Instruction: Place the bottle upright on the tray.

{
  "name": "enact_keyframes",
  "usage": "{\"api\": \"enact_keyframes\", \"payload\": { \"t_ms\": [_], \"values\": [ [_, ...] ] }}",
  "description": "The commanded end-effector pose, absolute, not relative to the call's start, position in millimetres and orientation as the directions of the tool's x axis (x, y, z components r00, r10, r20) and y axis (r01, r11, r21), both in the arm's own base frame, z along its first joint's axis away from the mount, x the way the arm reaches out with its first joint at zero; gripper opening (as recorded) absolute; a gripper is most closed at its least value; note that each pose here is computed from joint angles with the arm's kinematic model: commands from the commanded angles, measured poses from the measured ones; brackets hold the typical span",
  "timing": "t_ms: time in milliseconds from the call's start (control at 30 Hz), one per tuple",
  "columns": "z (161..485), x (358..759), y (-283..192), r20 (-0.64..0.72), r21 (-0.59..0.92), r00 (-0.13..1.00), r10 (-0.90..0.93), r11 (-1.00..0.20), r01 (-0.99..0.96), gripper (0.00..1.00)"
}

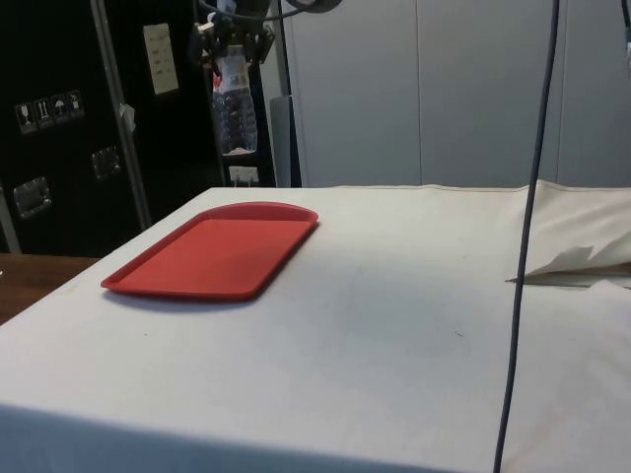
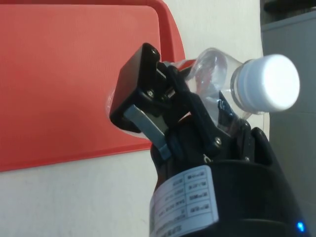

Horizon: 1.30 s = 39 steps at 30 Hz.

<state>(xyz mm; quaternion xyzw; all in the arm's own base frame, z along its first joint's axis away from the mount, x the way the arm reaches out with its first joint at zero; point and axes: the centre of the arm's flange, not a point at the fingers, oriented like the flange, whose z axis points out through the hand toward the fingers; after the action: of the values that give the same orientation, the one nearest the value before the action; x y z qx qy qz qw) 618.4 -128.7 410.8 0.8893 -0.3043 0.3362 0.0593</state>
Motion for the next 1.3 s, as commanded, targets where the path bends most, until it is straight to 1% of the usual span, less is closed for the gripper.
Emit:
{"api": "enact_keyframes", "payload": {
  "t_ms": [0, 733, 1267],
  "values": [
    [409.3, 618.6, -125.2, 0.635, -0.107, 0.594, -0.495, -0.817, -0.567, 0.28],
    [403.4, 623.3, -124.5, 0.670, -0.058, 0.623, -0.404, -0.865, -0.499, 0.28],
    [396.8, 621.9, -114.8, 0.693, -0.045, 0.638, -0.336, -0.903, -0.427, 0.28]
  ]
}}
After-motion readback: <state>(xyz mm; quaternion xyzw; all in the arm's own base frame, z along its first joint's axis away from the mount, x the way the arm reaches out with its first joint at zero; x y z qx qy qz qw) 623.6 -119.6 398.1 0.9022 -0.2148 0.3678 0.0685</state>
